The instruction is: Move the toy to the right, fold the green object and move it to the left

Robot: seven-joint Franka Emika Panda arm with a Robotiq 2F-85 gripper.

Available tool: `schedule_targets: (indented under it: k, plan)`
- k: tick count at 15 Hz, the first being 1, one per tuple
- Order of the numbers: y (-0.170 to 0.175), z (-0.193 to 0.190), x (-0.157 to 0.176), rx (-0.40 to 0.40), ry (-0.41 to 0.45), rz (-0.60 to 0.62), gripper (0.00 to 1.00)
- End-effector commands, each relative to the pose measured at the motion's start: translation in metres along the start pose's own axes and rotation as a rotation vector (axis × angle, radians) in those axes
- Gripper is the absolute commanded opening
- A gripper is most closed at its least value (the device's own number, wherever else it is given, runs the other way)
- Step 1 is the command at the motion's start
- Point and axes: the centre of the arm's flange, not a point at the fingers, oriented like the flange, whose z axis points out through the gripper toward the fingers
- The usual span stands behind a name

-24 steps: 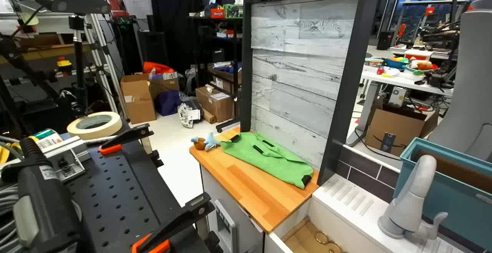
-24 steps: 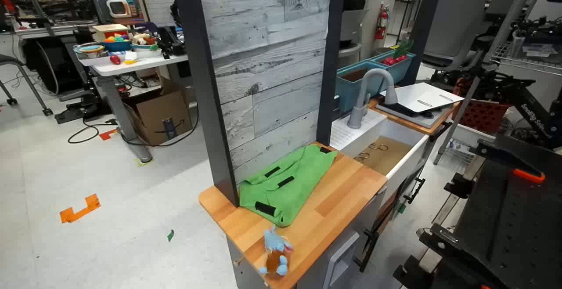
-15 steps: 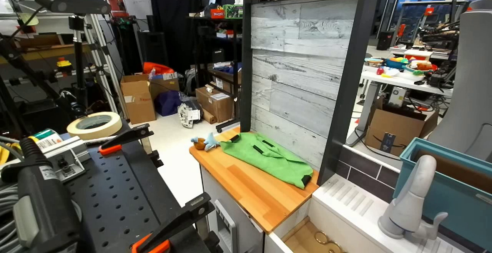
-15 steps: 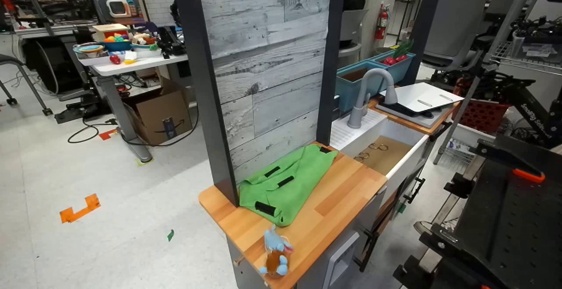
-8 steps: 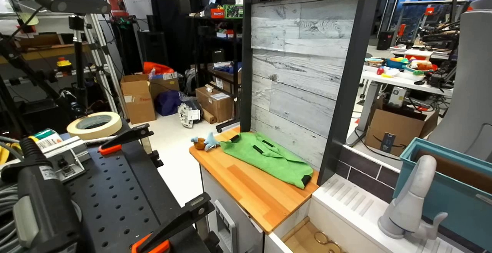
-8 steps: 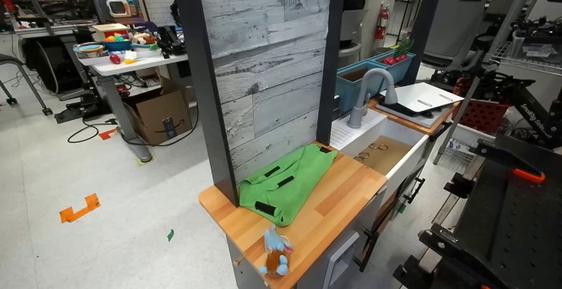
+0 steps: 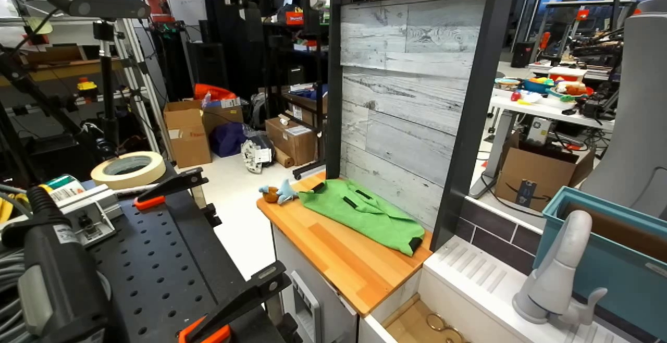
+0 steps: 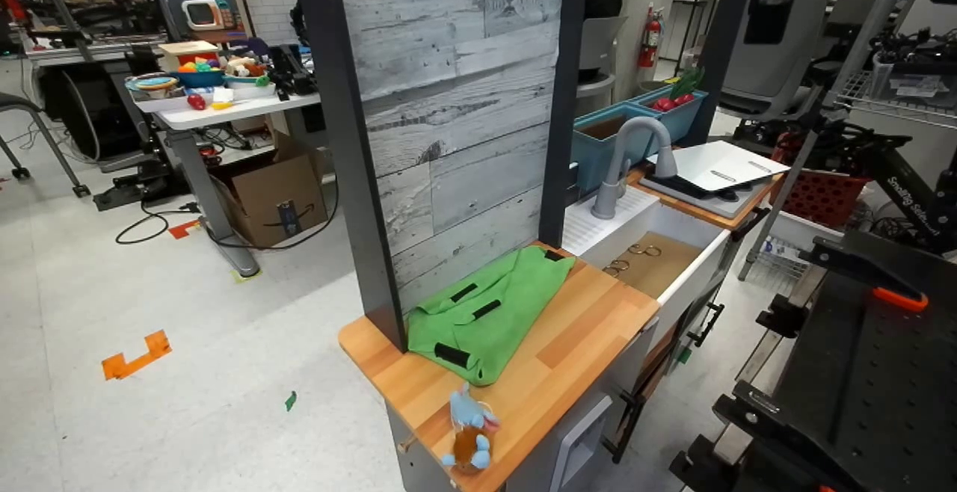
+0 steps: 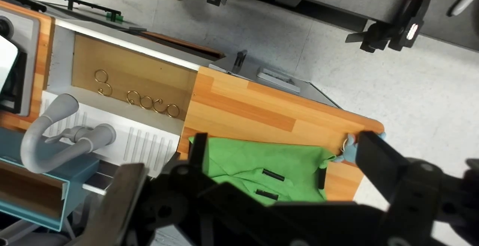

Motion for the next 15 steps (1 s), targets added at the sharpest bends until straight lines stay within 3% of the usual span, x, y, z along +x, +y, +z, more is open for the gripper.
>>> schedule_targets:
  k: [1, 5, 12, 15]
  plan:
    - [-0.009, 0.008, 0.001, 0.0, 0.071, 0.05, 1.0]
    - [-0.046, 0.045, 0.038, 0.04, 0.188, 0.128, 1.0]
    - [-0.111, 0.15, 0.09, 0.212, 0.122, 0.163, 1.0]
    - [-0.138, 0.195, 0.102, 0.201, 0.089, 0.199, 1.0]
